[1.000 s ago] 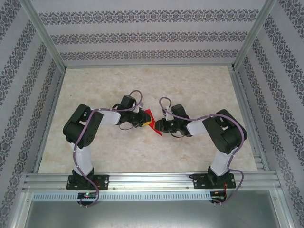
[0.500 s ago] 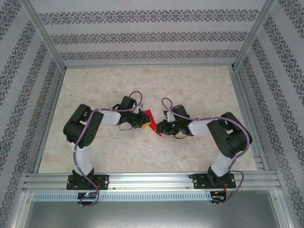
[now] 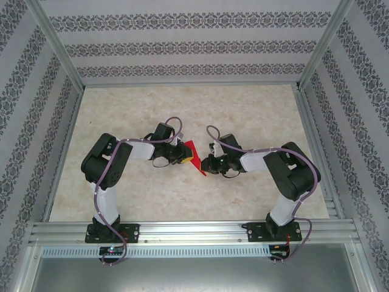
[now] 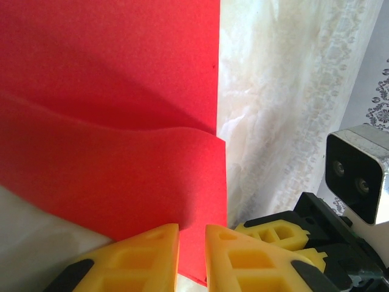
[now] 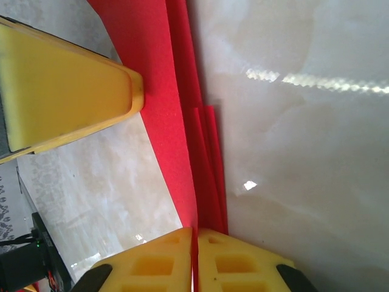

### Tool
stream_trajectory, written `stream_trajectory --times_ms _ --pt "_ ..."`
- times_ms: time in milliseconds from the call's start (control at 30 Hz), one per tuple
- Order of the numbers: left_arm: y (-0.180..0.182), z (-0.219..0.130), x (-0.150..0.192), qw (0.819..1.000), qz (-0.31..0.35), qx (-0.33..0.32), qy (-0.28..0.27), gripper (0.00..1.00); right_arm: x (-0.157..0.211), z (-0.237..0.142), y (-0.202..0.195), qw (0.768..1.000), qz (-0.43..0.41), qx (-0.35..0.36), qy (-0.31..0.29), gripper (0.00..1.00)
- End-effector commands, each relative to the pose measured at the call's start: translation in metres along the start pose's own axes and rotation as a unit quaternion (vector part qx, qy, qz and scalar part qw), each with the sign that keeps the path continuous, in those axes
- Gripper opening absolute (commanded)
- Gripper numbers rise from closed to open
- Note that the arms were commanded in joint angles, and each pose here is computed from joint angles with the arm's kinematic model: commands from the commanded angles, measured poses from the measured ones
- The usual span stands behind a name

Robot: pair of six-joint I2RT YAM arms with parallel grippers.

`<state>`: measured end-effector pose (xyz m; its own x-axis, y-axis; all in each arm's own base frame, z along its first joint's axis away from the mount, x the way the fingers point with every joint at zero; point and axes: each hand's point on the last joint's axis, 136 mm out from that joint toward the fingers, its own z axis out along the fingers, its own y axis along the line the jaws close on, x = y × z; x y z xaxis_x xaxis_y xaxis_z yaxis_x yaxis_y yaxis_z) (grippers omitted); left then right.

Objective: Fold a paper plane with a square sheet of paper (pick it up from the middle)
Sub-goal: Fold the wing for the fifth time at the center of the table.

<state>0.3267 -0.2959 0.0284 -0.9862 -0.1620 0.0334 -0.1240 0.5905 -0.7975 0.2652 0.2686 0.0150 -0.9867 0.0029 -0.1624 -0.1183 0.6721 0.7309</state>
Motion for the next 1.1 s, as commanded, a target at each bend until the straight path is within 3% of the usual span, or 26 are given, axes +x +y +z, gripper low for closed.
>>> stream_trajectory --times_ms 0,267,600,867,1067 --pt "0.009 0.005 0.001 1.000 -0.002 -0.019 0.004 0.21 0.006 0.003 -0.012 1.000 0.001 0.029 0.011 0.11" --pt "0.016 0.006 0.000 0.999 -0.008 -0.037 0.004 0.20 0.014 -0.012 -0.001 1.000 -0.009 0.023 0.014 0.17" --pt "0.026 0.007 0.002 0.998 -0.026 -0.061 0.011 0.20 0.032 0.002 -0.029 0.997 0.016 0.060 0.053 0.10" --pt "0.028 0.008 0.003 0.997 -0.030 -0.066 0.016 0.19 -0.003 -0.039 0.008 0.997 -0.040 0.058 -0.028 0.25" --pt "0.027 0.008 0.003 0.997 -0.028 -0.066 0.017 0.19 -0.012 -0.028 0.040 0.996 -0.084 0.039 -0.013 0.22"
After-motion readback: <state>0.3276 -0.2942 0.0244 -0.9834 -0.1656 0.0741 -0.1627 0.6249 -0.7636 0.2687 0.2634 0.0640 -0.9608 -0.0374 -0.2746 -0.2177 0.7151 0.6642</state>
